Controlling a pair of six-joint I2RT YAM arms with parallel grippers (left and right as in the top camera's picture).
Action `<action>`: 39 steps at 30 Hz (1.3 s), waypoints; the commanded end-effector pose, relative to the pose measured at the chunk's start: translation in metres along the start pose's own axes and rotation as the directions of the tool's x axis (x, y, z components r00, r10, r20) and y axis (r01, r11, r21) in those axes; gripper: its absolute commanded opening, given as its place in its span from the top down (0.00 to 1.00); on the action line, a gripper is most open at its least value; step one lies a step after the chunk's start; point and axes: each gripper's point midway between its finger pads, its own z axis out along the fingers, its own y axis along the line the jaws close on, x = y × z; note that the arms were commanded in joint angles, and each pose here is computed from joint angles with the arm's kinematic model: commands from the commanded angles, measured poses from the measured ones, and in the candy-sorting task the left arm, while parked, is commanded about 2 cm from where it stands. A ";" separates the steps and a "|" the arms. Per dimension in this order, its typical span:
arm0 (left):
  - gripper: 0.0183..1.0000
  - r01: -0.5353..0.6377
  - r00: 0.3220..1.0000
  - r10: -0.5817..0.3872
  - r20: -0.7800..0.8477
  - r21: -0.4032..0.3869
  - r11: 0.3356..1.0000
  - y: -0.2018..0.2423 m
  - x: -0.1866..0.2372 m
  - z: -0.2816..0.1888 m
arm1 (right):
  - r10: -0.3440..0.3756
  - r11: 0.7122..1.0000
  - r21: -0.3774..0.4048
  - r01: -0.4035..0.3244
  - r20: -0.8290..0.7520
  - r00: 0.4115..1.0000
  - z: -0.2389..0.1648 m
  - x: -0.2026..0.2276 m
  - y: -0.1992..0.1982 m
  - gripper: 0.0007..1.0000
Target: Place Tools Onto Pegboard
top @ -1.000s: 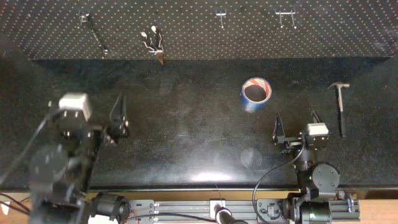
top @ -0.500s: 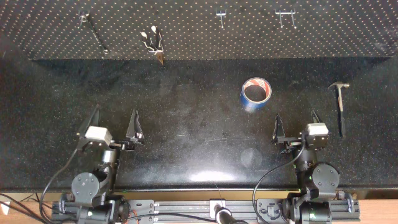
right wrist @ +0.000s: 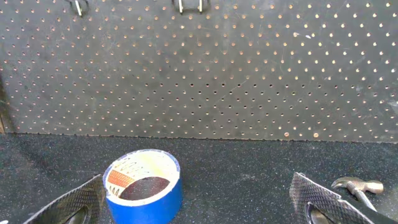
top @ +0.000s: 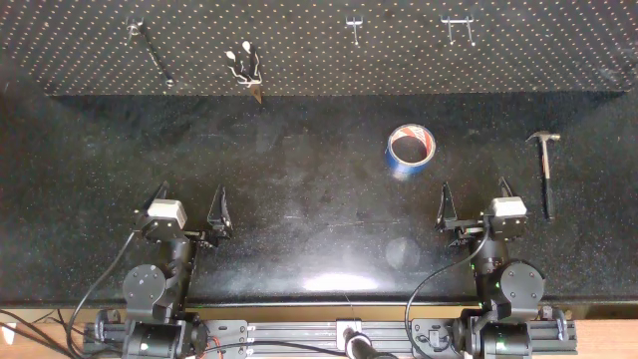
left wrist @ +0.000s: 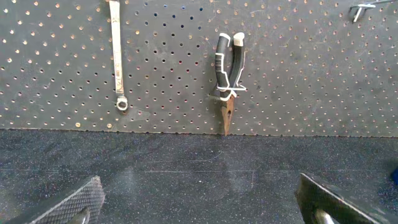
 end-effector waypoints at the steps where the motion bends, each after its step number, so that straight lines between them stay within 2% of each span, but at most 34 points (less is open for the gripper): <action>1: 0.00 -0.009 1.000 0.009 0.005 -0.010 1.000 0.002 -0.001 -0.001 | 0.011 1.000 -0.015 -0.011 0.002 1.000 0.000 0.001 0.003 0.02; 18: 0.00 -0.009 1.000 0.009 0.005 -0.010 1.000 0.002 -0.001 -0.001 | 0.012 1.000 -0.007 -0.012 -0.002 1.000 0.000 0.002 0.002 0.02; 22: 0.00 -0.009 1.000 0.009 0.005 -0.010 1.000 0.002 -0.001 -0.001 | 0.030 1.000 -0.004 -0.031 -0.081 0.996 0.004 0.018 0.001 0.03; 23: 0.00 -0.009 1.000 0.009 0.005 -0.010 1.000 0.002 -0.001 -0.001 | 0.062 0.998 -0.006 -0.063 -0.122 0.991 0.004 0.020 0.002 0.02; 26: 0.01 -0.009 1.000 0.009 0.005 -0.010 1.000 0.002 -0.001 -0.001 | 0.092 0.993 -0.054 -0.106 -0.217 0.972 0.007 -0.008 0.012 0.02; 29: 0.00 -0.009 1.000 0.009 0.005 -0.010 1.000 0.002 -0.001 -0.001 | 0.122 0.988 -0.049 -0.147 -0.337 0.934 0.023 -0.033 0.013 0.02; 33: 0.00 -0.009 1.000 0.009 0.005 -0.010 1.000 0.002 -0.001 -0.001 | 0.120 0.983 -0.067 -0.173 -0.478 0.870 0.051 -0.042 0.022 0.02; 35: 0.00 -0.009 1.000 0.009 0.005 -0.010 1.000 0.002 -0.001 -0.001 | 0.110 0.974 -0.108 -0.199 -0.541 0.834 0.065 -0.042 0.034 0.02; 37: 0.00 -0.009 1.000 0.009 0.005 -0.010 1.000 0.002 -0.001 -0.001 | 0.100 0.951 -0.164 -0.262 -0.638 0.763 0.069 -0.037 0.054 0.02; 39: 0.00 -0.009 1.000 0.009 0.005 -0.010 1.000 0.002 -0.001 -0.001 | 0.096 0.943 -0.152 -0.297 -0.729 0.678 0.068 -0.029 0.060 0.02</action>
